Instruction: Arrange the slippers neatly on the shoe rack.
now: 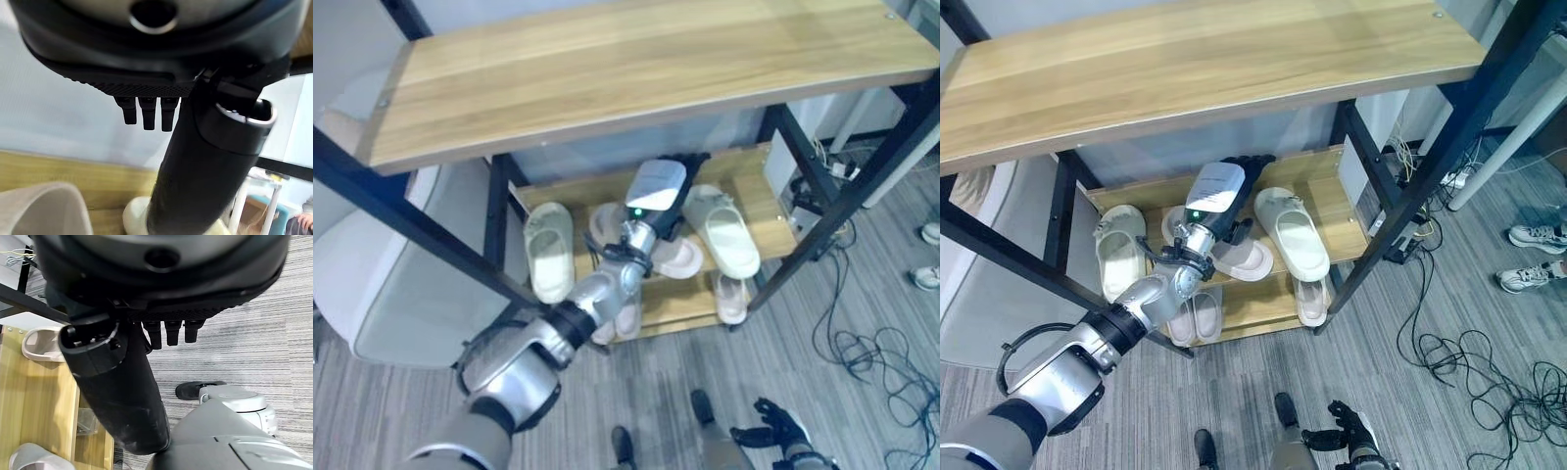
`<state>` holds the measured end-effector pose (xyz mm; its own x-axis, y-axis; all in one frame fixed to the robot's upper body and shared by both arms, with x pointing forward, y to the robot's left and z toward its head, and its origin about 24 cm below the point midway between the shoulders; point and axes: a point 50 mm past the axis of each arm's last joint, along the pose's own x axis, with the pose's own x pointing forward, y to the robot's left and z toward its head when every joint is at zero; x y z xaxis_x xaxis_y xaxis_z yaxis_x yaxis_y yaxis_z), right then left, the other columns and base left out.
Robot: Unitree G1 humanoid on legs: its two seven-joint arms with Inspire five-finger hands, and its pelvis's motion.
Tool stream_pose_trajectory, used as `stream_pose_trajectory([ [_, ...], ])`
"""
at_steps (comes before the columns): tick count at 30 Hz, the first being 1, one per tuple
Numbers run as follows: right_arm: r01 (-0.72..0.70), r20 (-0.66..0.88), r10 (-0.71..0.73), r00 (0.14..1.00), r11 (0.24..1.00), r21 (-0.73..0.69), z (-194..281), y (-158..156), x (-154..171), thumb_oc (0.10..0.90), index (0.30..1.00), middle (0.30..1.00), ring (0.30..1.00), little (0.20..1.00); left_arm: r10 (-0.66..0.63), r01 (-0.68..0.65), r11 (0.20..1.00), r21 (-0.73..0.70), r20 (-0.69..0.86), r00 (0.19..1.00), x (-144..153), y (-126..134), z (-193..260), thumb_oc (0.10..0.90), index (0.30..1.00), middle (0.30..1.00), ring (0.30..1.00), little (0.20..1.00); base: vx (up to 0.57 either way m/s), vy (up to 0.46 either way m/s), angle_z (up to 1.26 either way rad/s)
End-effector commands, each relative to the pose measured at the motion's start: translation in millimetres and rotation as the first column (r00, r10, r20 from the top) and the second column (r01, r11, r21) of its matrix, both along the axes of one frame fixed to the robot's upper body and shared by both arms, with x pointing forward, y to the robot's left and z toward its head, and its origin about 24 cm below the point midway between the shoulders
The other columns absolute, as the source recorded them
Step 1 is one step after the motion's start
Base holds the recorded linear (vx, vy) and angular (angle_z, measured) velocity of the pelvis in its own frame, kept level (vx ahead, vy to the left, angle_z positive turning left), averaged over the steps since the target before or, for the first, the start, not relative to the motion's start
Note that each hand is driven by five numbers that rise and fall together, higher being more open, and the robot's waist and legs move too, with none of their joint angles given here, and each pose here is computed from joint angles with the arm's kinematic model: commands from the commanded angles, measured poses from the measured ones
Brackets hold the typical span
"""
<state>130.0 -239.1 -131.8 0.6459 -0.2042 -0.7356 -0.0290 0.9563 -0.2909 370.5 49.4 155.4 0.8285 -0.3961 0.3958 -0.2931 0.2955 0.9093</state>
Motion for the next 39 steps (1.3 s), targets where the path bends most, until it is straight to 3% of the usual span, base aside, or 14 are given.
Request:
stream_pose_trajectory([
  [1, -0.02, 0.14, 0.027, 0.99, 0.999, -0.049, 21.7, -17.9, 25.5, 0.8, 0.9, 0.9, 0.9, 0.9, 0.016, -0.03, 0.999, 0.034, 0.338, 0.941, 12.1, -8.8, 99.6, 0.8, 0.9, 0.9, 0.9, 0.9, 0.0, 0.0, 0.0],
  [9, -0.032, 0.162, 0.04, 0.986, 0.998, -0.051, 23.5, -14.4, 28.3, 0.8, 0.9, 0.9, 0.9, 0.9, 0.043, -0.088, 0.992, 0.091, 0.419, 0.907, 12.2, -2.8, 116.9, 0.8, 0.9, 0.9, 0.9, 0.9, 0.0, 0.0, 0.0],
  [20, -0.019, 0.172, 0.024, 0.985, 0.999, -0.031, 24.2, -13.6, 25.0, 0.8, 0.9, 0.9, 0.9, 0.9, 0.026, -0.058, 0.996, 0.065, 0.409, 0.912, 5.9, 5.0, 119.5, 0.8, 0.9, 0.9, 0.9, 0.9, 0.0, 0.007, 0.05],
  [39, -0.061, 0.235, 0.078, 0.969, 0.995, -0.078, 35.3, -6.4, 33.1, 0.8, 0.9, 0.9, 0.9, 0.9, 0.052, -0.065, 0.997, 0.041, 0.27, 0.962, 5.6, 7.4, 68.5, 0.8, 0.9, 0.9, 0.9, 0.9, 0.0, 0.001, 0.04],
])
